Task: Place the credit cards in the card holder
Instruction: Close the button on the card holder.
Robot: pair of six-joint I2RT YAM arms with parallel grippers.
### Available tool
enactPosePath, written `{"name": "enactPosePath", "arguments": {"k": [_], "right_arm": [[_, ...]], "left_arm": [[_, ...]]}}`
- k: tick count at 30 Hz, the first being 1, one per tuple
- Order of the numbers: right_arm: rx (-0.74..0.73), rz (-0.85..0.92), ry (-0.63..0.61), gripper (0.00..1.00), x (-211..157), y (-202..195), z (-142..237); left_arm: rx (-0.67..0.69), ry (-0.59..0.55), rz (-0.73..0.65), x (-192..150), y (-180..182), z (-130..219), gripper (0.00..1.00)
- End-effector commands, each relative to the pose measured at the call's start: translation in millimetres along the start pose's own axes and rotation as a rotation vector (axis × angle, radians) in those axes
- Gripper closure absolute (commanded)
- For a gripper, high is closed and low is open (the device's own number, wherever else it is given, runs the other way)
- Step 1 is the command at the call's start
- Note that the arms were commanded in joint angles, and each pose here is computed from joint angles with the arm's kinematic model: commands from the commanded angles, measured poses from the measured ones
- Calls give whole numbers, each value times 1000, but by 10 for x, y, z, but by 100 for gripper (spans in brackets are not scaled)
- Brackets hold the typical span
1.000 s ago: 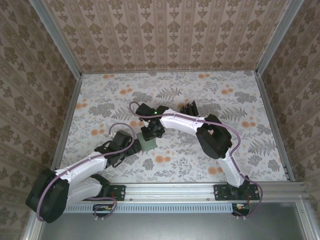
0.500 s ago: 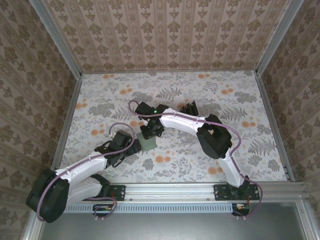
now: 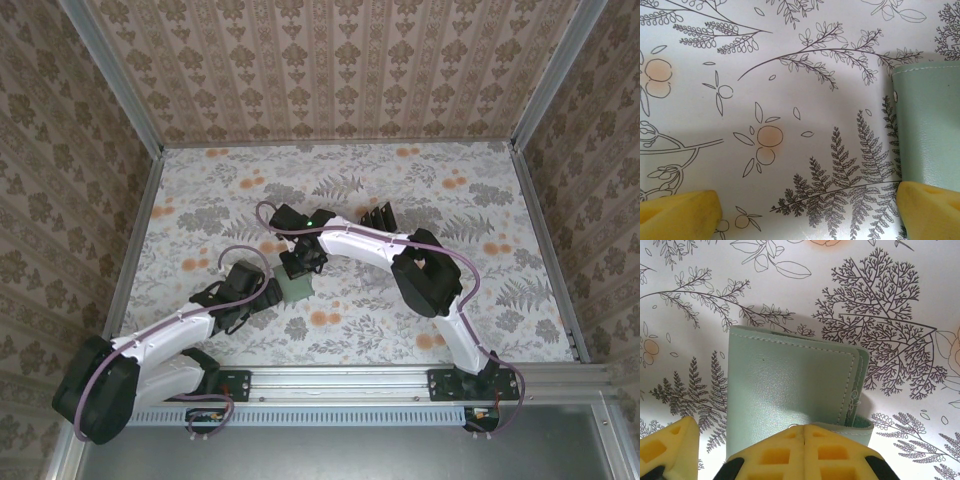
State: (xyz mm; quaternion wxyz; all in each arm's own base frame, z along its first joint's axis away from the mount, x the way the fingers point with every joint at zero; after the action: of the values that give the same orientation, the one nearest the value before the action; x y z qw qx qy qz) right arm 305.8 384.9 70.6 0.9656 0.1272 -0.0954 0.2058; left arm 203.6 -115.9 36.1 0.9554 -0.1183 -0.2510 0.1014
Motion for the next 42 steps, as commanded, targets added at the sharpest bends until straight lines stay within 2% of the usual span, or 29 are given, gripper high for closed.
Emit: {"name": "enactPosePath", "arguments": {"k": [1, 15, 42], "right_arm": [[16, 18, 10, 100, -17, 79, 33], [56, 10, 23, 100, -35, 167, -44], [43, -13, 61, 100, -153, 74, -282]], "left_arm": [[22, 72, -12, -213, 150, -171, 3], [24, 82, -14, -231, 149, -202, 4], [26, 92, -15, -245, 141, -244, 3]]}}
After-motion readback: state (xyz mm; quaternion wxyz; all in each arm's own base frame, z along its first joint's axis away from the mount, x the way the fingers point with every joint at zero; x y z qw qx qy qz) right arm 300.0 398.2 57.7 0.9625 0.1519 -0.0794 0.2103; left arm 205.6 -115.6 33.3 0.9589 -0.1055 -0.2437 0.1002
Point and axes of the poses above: each hand's point on the last joint's axis, 136 mm out from that joint toward the fingers, its own z axis back along the fingers, its own y axis along the line the jaws close on, x = y × z, the point moved 2 cm from there along z, back along the fingers, and after that the axes turned 3 degrees about -z, right-handed, at the moved point
